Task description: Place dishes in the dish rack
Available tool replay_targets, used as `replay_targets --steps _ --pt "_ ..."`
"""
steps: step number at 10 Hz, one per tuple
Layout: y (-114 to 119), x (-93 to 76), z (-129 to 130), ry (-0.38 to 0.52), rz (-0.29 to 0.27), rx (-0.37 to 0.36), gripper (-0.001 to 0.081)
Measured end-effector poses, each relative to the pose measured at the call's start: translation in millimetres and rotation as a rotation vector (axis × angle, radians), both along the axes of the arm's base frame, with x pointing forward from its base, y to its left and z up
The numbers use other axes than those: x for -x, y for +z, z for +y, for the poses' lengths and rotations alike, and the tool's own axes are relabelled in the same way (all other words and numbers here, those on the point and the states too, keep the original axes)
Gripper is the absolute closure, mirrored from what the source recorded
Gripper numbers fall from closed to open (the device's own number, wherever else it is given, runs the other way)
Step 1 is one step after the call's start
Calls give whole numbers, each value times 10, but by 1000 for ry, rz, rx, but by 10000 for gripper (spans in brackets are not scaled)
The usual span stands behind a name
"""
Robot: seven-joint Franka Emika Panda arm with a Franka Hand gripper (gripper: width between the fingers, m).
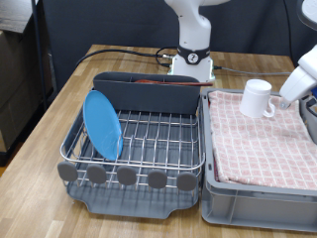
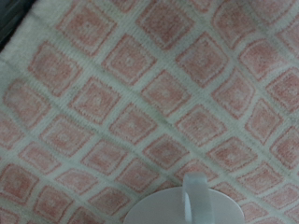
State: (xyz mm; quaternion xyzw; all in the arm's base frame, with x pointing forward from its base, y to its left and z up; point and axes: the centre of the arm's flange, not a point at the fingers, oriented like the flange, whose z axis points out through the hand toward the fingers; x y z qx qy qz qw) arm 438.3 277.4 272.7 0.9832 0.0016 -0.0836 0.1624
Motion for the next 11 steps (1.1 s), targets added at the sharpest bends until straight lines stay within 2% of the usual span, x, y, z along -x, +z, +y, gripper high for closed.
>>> replay_targets --steps 7,11 --pt "-260 119 -147 43 -9 -2 3" --pt "-307 144 -209 55 -5 24 3"
